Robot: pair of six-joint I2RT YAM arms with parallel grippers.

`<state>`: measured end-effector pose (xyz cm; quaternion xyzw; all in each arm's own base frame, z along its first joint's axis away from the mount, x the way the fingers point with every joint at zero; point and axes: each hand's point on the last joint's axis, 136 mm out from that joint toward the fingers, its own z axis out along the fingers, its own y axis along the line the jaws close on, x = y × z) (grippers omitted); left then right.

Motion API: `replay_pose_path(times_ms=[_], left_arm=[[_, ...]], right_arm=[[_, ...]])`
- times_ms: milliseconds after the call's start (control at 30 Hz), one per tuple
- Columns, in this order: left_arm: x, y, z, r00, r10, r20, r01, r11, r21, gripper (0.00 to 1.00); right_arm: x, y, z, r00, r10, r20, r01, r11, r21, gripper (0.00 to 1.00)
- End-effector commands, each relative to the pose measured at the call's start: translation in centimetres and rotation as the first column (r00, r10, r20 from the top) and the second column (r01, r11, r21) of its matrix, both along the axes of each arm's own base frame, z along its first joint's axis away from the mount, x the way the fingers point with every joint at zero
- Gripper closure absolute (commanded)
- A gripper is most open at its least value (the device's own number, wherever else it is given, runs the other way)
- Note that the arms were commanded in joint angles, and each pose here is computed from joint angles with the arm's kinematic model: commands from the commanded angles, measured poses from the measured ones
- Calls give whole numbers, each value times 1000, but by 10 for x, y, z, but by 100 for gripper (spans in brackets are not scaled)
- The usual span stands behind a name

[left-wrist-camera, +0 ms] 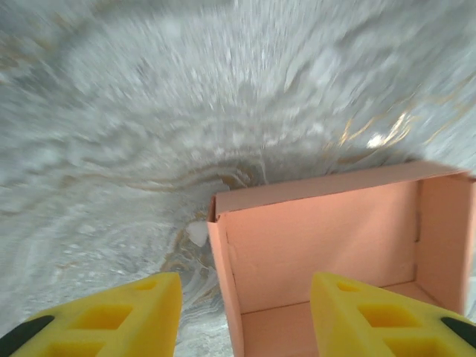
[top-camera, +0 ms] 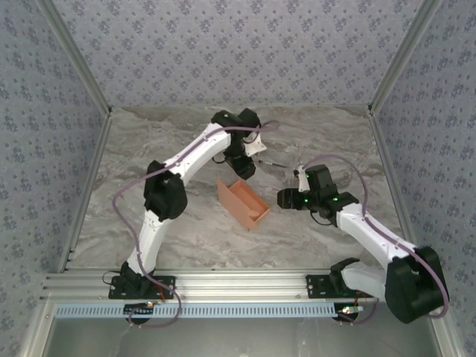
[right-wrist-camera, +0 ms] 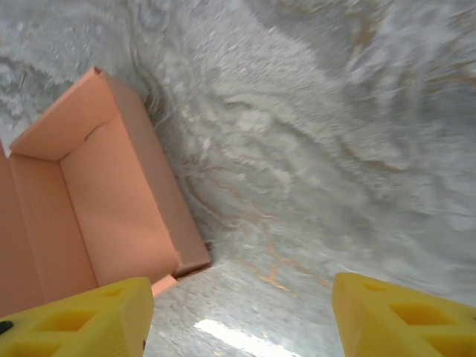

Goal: Fold the paper box

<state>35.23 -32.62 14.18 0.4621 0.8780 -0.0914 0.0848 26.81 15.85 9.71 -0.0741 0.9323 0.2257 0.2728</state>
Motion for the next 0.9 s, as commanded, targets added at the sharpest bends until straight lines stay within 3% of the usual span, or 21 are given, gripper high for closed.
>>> replay_pose_path(times_ms=[0,200,367,533,700,800,867], left_arm=[[17,-3,61,990,84,113,-62,981,-186,51],[36,42,89,932,329,155,-256,896,-363,50],[46,111,83,798,587,138,-470,748,-470,50],[25,170,50,643,762,82,-621,581,-527,49],[-4,211,7,517,854,68,-720,476,-506,48],[-18,223,-19,474,880,32,-760,427,-490,47],[-29,222,-38,473,881,-6,-780,416,-467,48]], right_arm=[[3,33,1,997,81,-10,-80,994,71,33],[10,62,-18,986,154,-63,-146,982,120,35],[0,80,-33,971,211,-112,-191,968,165,38],[-22,94,-38,957,252,-144,-216,950,226,40],[-42,120,-37,945,291,-147,-242,929,282,41],[-51,138,-35,937,319,-140,-267,916,298,40],[-55,147,-32,932,338,-132,-288,909,300,40]])
